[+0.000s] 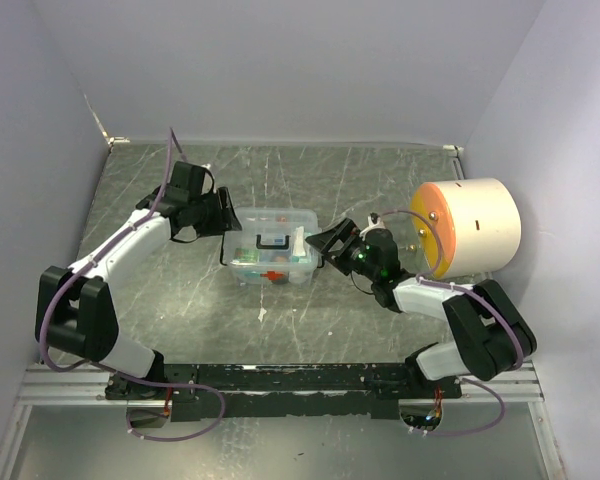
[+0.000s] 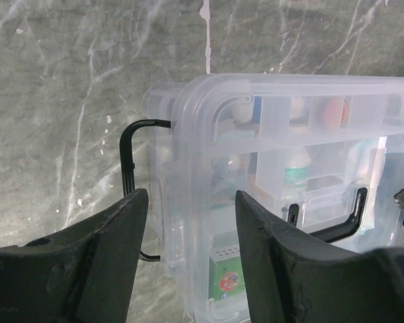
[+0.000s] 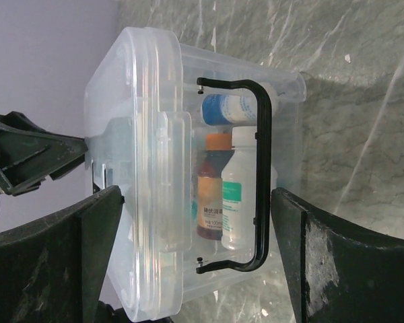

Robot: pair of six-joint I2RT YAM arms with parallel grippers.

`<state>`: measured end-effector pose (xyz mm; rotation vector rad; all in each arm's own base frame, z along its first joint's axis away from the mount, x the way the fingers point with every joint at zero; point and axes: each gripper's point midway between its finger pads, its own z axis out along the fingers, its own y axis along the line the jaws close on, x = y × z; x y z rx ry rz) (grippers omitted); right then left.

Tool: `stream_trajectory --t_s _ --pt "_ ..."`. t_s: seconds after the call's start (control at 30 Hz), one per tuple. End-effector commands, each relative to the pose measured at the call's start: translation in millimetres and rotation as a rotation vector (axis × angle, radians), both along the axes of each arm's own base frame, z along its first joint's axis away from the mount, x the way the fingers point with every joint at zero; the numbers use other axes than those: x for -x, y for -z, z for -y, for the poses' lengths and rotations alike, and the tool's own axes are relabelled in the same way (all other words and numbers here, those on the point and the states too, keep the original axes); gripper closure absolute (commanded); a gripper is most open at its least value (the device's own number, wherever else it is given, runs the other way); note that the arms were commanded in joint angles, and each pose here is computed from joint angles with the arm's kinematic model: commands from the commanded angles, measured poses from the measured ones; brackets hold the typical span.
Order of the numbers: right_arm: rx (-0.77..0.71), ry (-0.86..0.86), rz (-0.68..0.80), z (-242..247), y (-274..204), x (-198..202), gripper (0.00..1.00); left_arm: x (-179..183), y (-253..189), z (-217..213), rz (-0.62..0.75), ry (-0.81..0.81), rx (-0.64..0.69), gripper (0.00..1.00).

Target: Organize the medicine kit

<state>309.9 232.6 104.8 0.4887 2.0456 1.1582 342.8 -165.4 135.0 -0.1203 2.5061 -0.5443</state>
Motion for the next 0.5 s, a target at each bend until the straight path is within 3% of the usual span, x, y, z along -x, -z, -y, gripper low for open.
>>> stream_trajectory --t_s 0.0,0.17,0.47 --pt "-0.004 -0.005 -0.104 0.9 22.2 10.8 0.1 8.7 26.6 -0.7 -0.074 0.011 -0.011 0.36" --pt "-0.006 -0.029 -0.121 -3.8 23.5 10.6 0.12 8.4 29.9 2.4 -0.082 0.017 0.003 0.39" --pt "0.116 0.059 -0.087 18.7 15.2 4.8 0.37 7.5 26.9 2.2 -0.072 0.02 0.001 0.4"
